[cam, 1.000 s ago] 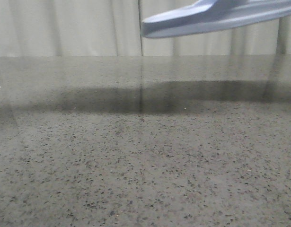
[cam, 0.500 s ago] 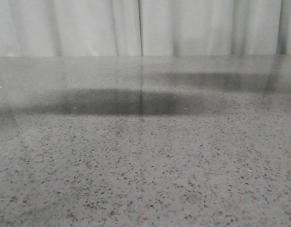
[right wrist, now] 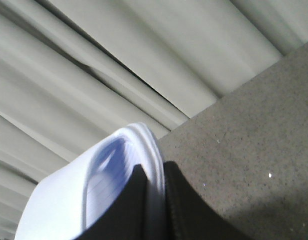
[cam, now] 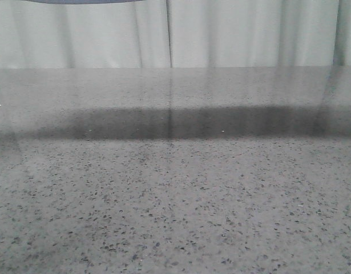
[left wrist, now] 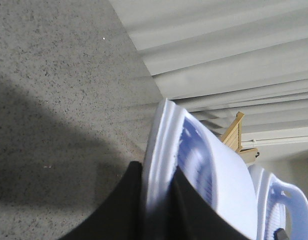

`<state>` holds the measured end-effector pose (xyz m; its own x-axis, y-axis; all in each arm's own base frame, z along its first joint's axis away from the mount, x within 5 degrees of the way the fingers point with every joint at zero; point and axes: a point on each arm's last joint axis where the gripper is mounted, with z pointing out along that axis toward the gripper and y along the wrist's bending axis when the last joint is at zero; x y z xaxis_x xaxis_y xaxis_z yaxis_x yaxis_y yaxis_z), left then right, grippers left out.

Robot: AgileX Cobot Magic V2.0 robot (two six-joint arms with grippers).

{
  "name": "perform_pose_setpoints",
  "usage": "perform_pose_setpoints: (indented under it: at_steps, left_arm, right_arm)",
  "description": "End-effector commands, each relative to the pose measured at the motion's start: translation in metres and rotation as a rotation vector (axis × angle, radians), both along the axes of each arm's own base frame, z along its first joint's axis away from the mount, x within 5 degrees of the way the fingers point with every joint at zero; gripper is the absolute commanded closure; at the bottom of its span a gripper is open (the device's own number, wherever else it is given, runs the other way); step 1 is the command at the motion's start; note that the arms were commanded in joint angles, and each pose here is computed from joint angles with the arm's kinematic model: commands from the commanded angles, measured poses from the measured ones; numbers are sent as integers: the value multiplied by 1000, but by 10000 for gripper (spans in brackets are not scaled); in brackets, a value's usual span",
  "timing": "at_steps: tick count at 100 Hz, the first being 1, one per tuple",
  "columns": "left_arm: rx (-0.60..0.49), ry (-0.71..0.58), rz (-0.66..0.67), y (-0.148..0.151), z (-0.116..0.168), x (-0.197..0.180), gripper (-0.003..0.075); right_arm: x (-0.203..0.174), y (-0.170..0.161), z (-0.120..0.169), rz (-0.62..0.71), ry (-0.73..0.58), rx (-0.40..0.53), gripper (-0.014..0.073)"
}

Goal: Insert blue slippers together front up

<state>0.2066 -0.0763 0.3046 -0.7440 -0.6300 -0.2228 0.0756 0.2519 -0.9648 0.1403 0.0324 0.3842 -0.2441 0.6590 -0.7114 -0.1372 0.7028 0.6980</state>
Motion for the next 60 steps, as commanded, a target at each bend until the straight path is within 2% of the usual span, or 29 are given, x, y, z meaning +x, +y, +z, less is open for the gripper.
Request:
perform_pose_setpoints:
  at_steps: [1,60]
  left_arm:
    - [-119,-30,-27,-4,18,-2,704]
    - [-213,-1,-147,-10,23,-11,704]
  right_arm:
    - [-4,-1,15,-4,-58,29,702]
    - [-4,1,11,19,-15,18,702]
